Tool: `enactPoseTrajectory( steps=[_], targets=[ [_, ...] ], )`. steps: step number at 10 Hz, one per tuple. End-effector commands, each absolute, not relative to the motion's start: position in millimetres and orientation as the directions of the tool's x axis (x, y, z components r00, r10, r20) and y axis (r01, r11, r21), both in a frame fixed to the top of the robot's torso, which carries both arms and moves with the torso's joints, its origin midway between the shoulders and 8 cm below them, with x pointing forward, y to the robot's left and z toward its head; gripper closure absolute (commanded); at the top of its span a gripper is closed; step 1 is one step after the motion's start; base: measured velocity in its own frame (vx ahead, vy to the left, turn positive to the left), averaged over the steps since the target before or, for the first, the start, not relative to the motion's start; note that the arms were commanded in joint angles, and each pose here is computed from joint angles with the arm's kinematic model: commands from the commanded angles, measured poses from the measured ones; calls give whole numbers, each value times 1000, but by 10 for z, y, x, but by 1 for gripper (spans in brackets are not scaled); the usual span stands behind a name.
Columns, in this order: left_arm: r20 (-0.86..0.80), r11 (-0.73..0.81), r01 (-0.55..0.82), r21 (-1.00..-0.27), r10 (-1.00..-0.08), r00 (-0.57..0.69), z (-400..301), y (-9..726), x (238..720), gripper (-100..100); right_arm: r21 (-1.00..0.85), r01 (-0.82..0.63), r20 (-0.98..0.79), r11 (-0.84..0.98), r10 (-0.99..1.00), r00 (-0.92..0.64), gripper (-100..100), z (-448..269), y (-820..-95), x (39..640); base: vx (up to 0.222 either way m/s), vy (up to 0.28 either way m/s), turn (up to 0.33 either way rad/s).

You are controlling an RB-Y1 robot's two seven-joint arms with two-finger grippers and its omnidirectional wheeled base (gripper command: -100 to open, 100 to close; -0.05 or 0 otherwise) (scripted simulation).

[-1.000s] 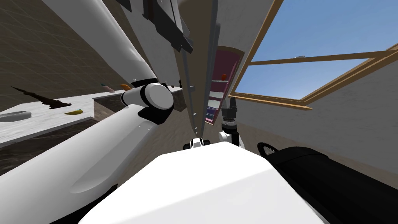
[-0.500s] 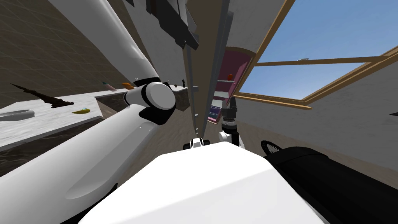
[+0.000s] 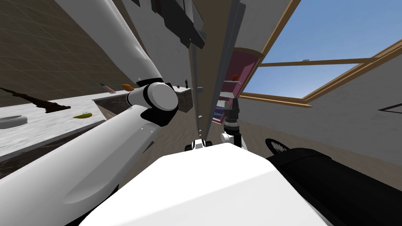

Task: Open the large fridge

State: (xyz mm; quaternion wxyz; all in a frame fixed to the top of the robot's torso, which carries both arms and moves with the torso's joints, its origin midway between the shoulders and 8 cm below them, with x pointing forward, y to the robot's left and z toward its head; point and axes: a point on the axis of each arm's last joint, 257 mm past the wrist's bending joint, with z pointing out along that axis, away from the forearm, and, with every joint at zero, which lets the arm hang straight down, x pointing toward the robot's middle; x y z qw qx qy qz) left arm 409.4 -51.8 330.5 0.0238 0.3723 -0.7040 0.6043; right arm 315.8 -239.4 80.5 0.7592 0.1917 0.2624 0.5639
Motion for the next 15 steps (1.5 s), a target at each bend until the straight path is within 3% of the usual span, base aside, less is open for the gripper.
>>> enactPoseTrajectory(
  steps=[1,4,11,15],
  targets=[
    [481,20,-555,-832,-472,-739,3272,-582,4031,100,587,-756,-182,291,957,226,0,805,-2394,3158,2,179,-42],
    [482,38,-555,-831,-449,-753,3266,-633,3976,100,587,-756,-182,290,957,226,0,805,-2394,3158,7,166,-53],
    [482,38,-555,-831,-449,-753,3266,-633,3976,100,587,-756,-182,290,957,226,0,805,-2394,3158,0,0,2],
    [477,60,-542,-838,-401,-782,3325,-709,3852,100,587,-756,-182,291,957,226,0,805,-2395,3158,12,179,-47]
  ],
)
